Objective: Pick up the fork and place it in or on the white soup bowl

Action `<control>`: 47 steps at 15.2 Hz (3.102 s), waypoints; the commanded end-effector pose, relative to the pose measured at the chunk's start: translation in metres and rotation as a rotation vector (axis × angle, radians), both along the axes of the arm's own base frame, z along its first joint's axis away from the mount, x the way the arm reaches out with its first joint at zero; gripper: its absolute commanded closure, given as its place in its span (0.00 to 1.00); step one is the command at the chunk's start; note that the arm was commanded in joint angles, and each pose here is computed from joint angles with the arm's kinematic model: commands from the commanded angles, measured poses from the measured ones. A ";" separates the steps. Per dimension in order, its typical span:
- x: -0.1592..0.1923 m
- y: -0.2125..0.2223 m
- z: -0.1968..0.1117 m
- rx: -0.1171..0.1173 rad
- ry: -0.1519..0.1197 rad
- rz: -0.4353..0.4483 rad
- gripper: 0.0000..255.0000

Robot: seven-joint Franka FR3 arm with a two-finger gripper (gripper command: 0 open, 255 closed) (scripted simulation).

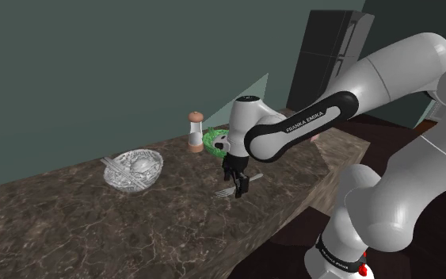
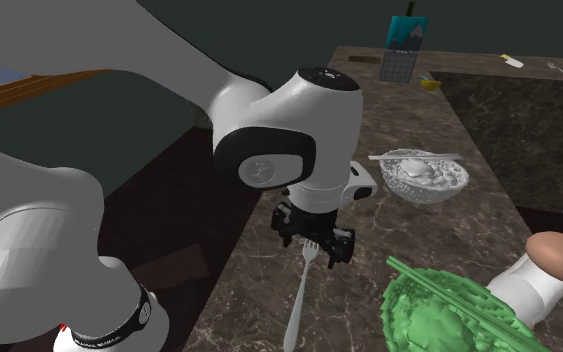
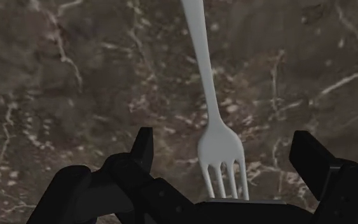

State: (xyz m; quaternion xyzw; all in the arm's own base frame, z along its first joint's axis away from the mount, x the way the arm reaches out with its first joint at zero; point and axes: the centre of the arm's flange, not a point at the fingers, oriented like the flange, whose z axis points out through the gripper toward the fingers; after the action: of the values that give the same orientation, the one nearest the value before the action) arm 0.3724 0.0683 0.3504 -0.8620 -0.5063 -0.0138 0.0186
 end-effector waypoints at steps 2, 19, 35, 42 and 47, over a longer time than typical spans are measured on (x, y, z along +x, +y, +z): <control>0.000 0.000 -0.001 0.000 0.000 0.000 0.00; 0.000 0.000 0.026 0.000 0.000 0.000 1.00; 0.000 0.000 0.110 0.000 0.000 0.000 1.00; 0.000 0.000 0.147 0.000 0.000 0.000 1.00; 0.000 0.000 0.171 0.000 0.000 0.000 1.00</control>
State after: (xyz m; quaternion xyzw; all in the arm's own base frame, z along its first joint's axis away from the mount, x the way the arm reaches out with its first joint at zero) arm 0.3730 0.0687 0.5174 -0.8620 -0.5063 -0.0142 0.0185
